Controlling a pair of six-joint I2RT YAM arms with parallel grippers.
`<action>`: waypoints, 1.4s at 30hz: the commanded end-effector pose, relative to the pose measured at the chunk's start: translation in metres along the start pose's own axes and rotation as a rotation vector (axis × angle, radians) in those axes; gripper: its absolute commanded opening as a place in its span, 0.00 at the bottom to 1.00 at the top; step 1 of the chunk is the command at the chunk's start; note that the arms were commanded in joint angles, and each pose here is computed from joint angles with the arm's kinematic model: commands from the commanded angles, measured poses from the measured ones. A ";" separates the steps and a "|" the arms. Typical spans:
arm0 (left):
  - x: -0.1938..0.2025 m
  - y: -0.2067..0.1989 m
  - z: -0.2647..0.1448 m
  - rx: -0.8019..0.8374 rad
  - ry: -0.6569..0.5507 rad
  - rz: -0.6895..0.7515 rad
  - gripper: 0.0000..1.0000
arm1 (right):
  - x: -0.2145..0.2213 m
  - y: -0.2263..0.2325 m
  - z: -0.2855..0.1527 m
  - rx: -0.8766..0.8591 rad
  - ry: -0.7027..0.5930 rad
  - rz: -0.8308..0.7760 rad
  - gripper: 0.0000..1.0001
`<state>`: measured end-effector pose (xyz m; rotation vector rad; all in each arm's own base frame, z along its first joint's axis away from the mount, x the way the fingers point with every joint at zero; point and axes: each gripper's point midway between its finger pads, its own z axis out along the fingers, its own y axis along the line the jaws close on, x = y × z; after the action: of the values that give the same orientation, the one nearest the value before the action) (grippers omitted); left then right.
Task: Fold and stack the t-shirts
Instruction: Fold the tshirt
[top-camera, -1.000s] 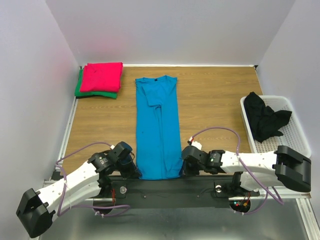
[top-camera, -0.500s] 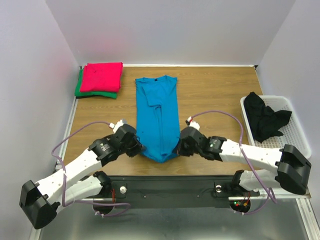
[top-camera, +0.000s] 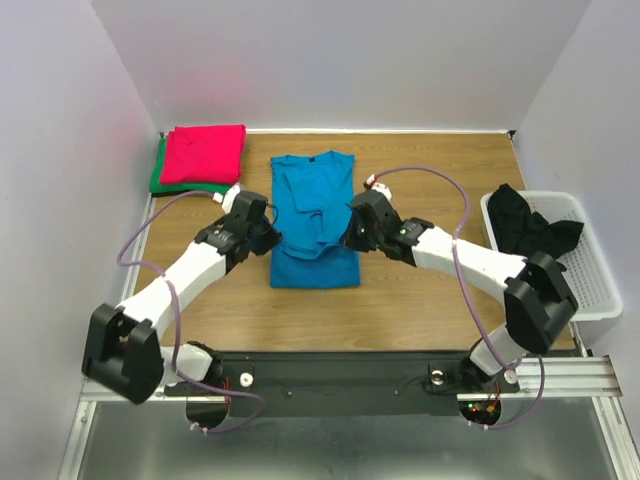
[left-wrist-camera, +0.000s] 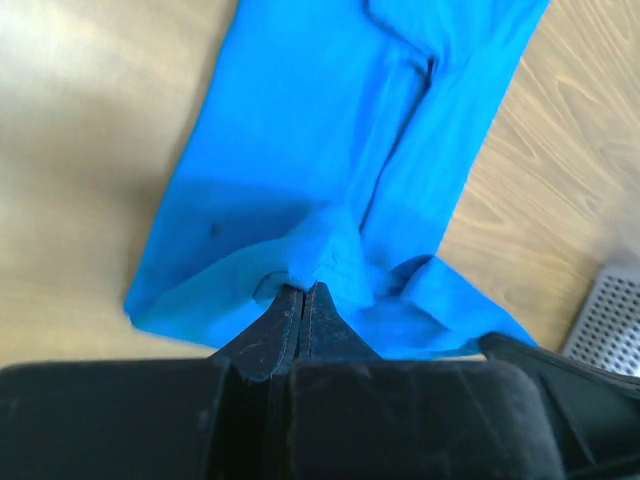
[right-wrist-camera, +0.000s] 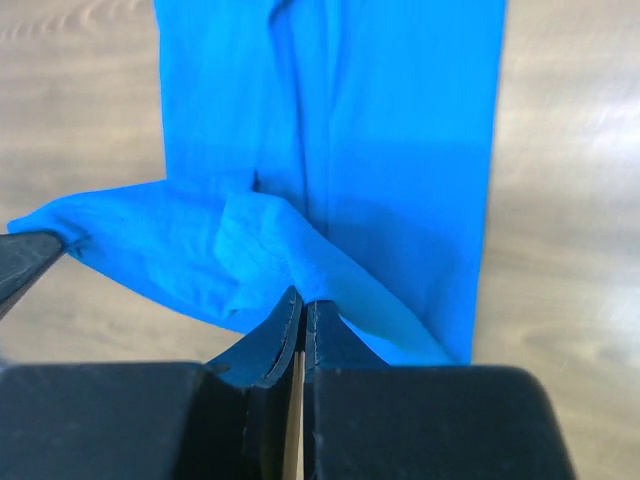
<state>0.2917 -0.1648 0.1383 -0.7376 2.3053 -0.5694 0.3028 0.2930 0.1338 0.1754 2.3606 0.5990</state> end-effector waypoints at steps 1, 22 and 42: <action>-0.039 -0.037 0.011 0.072 -0.084 0.091 0.00 | -0.040 0.012 0.014 -0.024 -0.060 -0.052 0.00; -0.075 -0.035 0.102 -0.002 0.010 0.137 0.00 | -0.087 -0.030 0.090 0.069 -0.037 -0.042 0.00; -0.083 -0.024 0.070 0.021 -0.030 0.167 0.99 | -0.080 -0.029 0.071 -0.002 0.009 -0.033 1.00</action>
<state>0.4209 -0.1544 0.0937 -0.5599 2.4165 -0.4653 0.4200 0.2701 0.0797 0.1515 2.4402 0.4813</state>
